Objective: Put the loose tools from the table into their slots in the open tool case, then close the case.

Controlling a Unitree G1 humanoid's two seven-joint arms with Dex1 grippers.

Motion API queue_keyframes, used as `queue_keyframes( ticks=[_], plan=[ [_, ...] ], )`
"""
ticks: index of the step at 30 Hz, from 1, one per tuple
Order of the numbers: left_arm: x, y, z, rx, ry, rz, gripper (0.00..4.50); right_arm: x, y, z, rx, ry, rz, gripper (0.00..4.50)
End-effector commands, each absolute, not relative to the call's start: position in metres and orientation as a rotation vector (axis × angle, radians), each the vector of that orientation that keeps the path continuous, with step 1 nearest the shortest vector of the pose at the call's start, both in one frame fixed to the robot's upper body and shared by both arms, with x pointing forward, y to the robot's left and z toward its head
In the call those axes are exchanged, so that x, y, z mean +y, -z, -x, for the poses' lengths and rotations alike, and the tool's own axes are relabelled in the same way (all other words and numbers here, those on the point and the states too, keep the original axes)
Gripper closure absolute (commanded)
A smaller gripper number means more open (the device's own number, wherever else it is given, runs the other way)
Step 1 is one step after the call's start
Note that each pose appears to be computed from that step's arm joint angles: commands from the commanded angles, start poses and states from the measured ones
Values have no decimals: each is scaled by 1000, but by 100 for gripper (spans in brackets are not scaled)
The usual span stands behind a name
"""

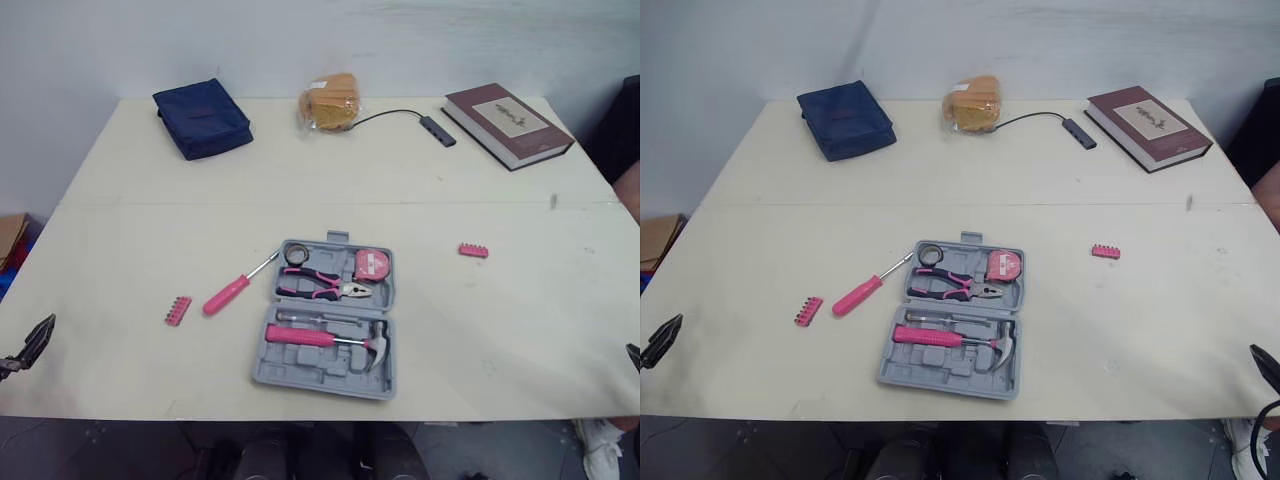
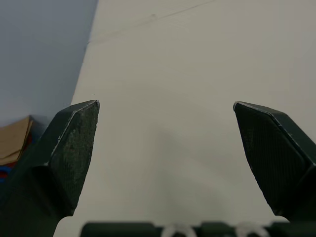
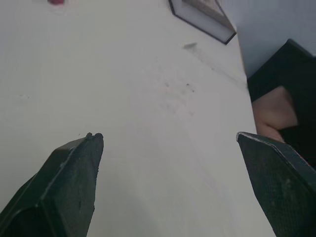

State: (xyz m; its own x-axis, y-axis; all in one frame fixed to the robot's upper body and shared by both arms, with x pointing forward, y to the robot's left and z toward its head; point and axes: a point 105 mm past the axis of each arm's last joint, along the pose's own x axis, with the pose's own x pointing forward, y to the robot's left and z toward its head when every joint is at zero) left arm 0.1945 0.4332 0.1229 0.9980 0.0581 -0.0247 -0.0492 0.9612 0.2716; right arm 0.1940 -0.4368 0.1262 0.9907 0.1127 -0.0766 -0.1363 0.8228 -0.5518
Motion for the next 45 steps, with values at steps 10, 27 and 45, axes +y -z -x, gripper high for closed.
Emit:
queue_keyframes(
  ticks=[10,27,45],
  plan=[
    [338,-144,-219,-43,228,-250,12,-289,-158,-269,-339,-669,471,0],
    [291,-92,-224,192,218,-93,12,-159,-181,-262,-453,-1165,397,0],
    [272,-49,-252,334,317,-49,50,-141,-193,-260,-426,-1142,447,0]
  ],
)
